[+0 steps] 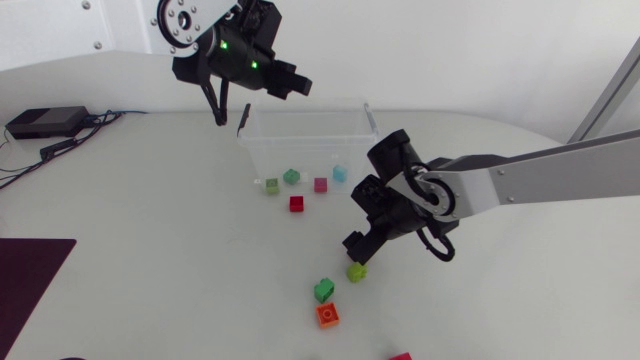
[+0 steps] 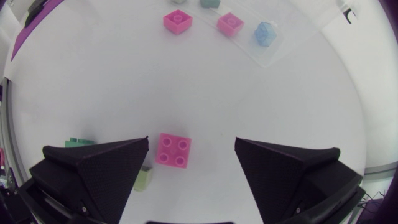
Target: Pick up the duplo bricks and place them in the container
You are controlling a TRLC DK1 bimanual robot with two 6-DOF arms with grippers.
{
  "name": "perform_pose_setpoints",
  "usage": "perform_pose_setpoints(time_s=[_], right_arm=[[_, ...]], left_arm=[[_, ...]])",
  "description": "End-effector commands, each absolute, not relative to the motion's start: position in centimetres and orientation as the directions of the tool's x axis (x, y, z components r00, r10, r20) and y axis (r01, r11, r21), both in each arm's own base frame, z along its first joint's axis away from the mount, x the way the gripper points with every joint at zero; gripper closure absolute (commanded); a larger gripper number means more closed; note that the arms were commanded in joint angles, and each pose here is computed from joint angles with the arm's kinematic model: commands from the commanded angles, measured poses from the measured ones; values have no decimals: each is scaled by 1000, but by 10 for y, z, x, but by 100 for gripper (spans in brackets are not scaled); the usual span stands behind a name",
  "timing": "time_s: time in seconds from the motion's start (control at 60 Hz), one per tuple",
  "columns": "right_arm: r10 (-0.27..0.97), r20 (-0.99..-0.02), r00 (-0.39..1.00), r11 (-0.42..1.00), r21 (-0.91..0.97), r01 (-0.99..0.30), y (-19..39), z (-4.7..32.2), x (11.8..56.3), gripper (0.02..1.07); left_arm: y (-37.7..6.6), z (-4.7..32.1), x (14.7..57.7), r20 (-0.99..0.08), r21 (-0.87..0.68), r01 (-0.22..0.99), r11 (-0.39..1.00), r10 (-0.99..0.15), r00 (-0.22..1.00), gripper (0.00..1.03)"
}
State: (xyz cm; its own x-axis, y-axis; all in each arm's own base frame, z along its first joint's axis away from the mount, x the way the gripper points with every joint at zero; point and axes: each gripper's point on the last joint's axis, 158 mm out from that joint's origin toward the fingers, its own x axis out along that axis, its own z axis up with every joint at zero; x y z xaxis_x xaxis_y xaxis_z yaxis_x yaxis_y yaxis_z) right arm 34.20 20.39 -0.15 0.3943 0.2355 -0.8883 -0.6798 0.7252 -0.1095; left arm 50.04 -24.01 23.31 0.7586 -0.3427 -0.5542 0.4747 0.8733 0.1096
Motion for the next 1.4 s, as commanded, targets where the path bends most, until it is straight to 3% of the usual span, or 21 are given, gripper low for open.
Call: perform_pose_setpoints(time_s=[0.0,0.25,0.283,0.35,0.367,0.417,0.517,0.567,0.6,0.733,0.867,1.117,1.383], right_arm=[[215,-901,376,737,-103,-668,210,-12,342,7],[182,-920,347,745,-101,-659,208,-29,342,12],[179,-922,342,745,-101,-659,207,-32,342,13],[169,-929,330,747,-98,-657,203,-35,340,18],[167,-930,328,747,-98,-658,203,-36,340,19],[162,-933,321,748,-96,-657,201,-38,338,26],[157,-938,310,747,-93,-659,198,-40,336,57],[156,-939,307,747,-91,-658,198,-41,336,73],[157,-939,307,749,-90,-657,197,-41,336,76],[160,-936,313,760,-86,-644,191,-34,339,78],[182,-905,385,787,-101,-608,179,3,356,78],[237,-794,560,827,-137,-545,176,101,401,78],[287,-682,673,845,-150,-513,193,173,441,78]], left_arm=[[-240,211,519,-573,125,483,867,-334,748,72],[-236,172,559,-607,104,480,871,-327,724,70],[-236,169,562,-610,104,480,871,-325,723,64],[-236,162,567,-621,105,480,871,-320,716,44],[-236,159,568,-628,105,482,870,-318,710,35],[-235,157,569,-631,107,483,869,-316,708,22],[-232,157,568,-635,113,484,868,-311,707,7],[-228,162,566,-635,110,483,869,-313,706,7],[-227,162,563,-642,102,489,867,-318,698,5],[-219,172,541,-662,109,509,854,-319,678,5],[-218,172,494,-706,146,591,793,-335,624,5],[-222,126,402,-819,143,729,669,-333,466,5],[-231,83,347,-882,108,804,585,-317,349,5]])
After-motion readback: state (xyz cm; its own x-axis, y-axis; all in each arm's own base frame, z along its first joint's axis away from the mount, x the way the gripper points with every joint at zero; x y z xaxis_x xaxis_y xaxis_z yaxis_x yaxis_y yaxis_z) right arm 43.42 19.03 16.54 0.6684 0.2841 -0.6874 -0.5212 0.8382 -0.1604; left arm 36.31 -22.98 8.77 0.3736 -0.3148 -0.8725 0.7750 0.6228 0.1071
